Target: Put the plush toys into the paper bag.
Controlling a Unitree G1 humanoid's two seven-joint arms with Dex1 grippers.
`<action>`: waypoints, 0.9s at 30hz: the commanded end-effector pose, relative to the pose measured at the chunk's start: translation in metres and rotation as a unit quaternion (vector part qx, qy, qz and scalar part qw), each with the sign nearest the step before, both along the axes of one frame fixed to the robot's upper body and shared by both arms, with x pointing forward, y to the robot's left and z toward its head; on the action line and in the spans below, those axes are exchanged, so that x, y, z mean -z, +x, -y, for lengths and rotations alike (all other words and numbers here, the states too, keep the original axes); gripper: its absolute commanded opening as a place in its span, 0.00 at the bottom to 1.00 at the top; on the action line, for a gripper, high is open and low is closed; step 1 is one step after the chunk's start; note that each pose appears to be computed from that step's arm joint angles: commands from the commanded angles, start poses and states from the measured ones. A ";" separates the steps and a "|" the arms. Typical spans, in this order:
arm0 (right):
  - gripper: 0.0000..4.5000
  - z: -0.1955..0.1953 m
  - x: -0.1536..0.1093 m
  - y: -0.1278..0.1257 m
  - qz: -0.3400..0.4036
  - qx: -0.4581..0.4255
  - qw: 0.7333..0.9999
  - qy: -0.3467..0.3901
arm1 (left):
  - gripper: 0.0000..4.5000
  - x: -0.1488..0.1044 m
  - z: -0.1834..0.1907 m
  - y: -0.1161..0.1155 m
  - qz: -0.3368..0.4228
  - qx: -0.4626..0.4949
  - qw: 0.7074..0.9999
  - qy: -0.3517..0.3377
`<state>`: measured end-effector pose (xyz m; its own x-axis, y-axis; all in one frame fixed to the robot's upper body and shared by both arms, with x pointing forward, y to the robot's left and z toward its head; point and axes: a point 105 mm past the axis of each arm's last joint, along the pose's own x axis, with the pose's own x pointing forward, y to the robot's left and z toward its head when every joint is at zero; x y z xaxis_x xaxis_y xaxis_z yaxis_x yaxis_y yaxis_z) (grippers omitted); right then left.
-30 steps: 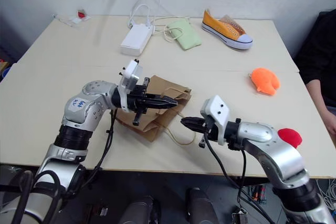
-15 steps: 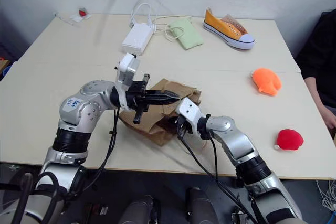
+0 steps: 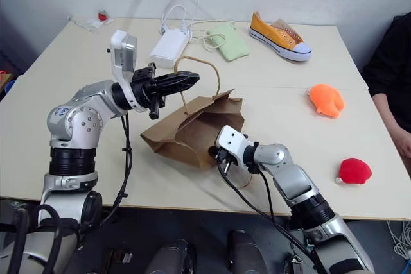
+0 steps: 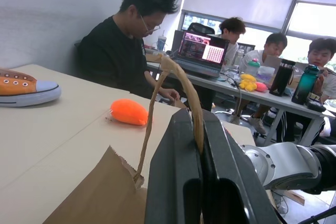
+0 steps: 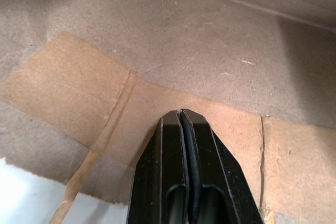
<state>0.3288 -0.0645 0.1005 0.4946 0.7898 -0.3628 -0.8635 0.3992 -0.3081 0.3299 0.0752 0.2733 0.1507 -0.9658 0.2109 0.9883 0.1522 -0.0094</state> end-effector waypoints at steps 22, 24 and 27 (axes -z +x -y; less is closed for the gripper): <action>0.59 0.235 -0.129 -0.056 0.051 0.446 0.883 0.135 | 0.00 0.021 0.025 -0.025 -0.013 0.061 0.998 -0.004; 0.74 0.251 -0.123 -0.029 0.077 0.485 0.866 0.092 | 0.00 0.020 0.026 -0.023 -0.012 0.059 0.998 -0.006; 0.97 0.266 -0.105 0.006 0.130 0.490 0.861 -0.049 | 0.00 0.017 0.027 -0.022 -0.008 0.055 0.998 -0.009</action>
